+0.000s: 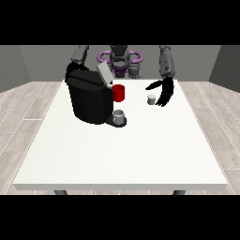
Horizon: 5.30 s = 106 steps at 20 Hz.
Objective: Insert the coffee pod into the coffee machine and close the lid
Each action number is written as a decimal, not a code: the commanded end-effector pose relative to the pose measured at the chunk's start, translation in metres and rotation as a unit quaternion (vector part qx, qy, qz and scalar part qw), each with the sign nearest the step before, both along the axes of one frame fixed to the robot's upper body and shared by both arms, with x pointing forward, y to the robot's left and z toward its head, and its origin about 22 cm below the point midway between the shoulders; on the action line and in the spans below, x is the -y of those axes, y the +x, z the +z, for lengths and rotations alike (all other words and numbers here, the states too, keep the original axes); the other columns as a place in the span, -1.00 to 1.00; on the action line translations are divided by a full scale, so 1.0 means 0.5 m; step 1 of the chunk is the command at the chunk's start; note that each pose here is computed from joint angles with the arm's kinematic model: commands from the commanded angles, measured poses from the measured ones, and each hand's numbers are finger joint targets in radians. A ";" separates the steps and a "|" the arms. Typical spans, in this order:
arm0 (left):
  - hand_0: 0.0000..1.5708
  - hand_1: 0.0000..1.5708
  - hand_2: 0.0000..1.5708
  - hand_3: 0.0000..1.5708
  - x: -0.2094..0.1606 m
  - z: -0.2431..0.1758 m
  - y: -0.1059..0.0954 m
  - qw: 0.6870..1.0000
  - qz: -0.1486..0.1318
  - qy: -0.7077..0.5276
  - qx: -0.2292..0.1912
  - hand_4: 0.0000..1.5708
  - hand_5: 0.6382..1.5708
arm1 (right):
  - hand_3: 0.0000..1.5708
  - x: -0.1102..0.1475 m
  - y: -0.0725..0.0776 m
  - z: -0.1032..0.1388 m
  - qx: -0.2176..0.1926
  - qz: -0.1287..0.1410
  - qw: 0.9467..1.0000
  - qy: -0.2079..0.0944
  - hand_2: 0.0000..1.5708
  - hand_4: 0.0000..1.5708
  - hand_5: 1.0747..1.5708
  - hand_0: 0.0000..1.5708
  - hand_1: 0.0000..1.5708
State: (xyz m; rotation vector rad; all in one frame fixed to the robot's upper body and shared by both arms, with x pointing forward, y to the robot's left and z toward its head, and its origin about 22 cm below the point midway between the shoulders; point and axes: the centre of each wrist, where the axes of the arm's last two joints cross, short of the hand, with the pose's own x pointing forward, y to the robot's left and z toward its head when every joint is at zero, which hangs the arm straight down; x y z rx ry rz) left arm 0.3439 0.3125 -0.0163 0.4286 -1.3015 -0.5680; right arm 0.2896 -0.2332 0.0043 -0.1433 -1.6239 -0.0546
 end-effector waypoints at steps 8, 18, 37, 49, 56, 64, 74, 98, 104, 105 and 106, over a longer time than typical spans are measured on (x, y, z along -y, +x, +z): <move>-0.18 -0.18 0.00 -0.33 0.003 -0.006 0.021 0.994 -0.026 0.104 0.010 -1.00 1.00 | -1.00 -0.050 0.015 0.002 0.002 -0.008 1.000 0.010 -1.00 -0.34 1.00 -1.00 -1.00; 0.17 0.17 0.33 0.06 0.013 -0.056 0.007 0.987 0.001 0.139 0.082 -0.54 1.00 | -1.00 -0.004 0.011 0.019 0.023 0.008 0.999 0.024 -1.00 -0.35 1.00 -1.00 -1.00; 0.68 0.68 0.76 0.72 0.077 0.079 0.103 0.978 -0.129 0.142 0.086 -0.26 1.00 | -1.00 0.039 0.011 -0.041 -0.054 -0.014 0.998 0.027 -1.00 -0.38 1.00 -1.00 -1.00; 0.59 0.59 0.69 0.64 0.048 0.279 0.179 0.969 -0.119 0.141 0.162 -0.27 1.00 | -1.00 -0.027 0.023 -0.028 -0.005 0.022 0.999 0.040 -1.00 -0.37 1.00 -1.00 -1.00; 0.30 0.30 0.54 0.56 0.034 0.396 0.205 0.963 -0.091 0.157 0.199 -0.36 1.00 | -1.00 -0.053 0.057 0.059 0.015 0.047 0.998 0.025 -1.00 -0.37 1.00 -1.00 -1.00; 0.60 0.60 0.68 0.60 0.072 0.414 0.216 0.967 -0.094 0.139 0.194 -0.38 1.00 | -1.00 -0.051 0.038 0.043 0.017 0.039 0.999 0.022 -1.00 -0.36 1.00 -1.00 -1.00; 0.66 0.66 0.69 0.59 0.063 0.519 0.226 0.959 -0.082 0.139 0.232 -0.38 1.00 | -1.00 -0.049 0.053 0.064 0.064 0.036 0.997 0.007 -1.00 -0.34 1.00 -1.00 -1.00; 0.51 0.51 0.59 0.51 0.148 0.471 0.240 0.961 -0.103 0.154 0.206 -0.38 1.00 | -1.00 -0.044 0.041 0.032 0.057 0.017 0.998 0.026 -1.00 -0.43 1.00 -1.00 -1.00; 0.57 0.57 0.62 0.50 0.123 0.506 0.242 0.961 -0.093 0.156 0.210 -0.39 1.00 | -1.00 -0.063 0.053 0.060 0.062 0.026 0.998 0.022 -1.00 -0.43 1.00 -1.00 -1.00; 0.55 0.55 0.61 0.49 0.089 0.456 0.235 0.965 -0.103 0.150 0.190 -0.38 1.00 | -1.00 -0.026 0.033 0.047 0.042 0.024 0.999 0.014 -1.00 -0.44 1.00 -1.00 -1.00; 0.55 0.55 0.61 0.49 0.114 0.505 0.241 0.961 -0.095 0.151 0.212 -0.39 1.00 | -1.00 -0.056 0.064 0.080 0.076 0.021 0.997 0.025 -1.00 -0.45 1.00 -1.00 -1.00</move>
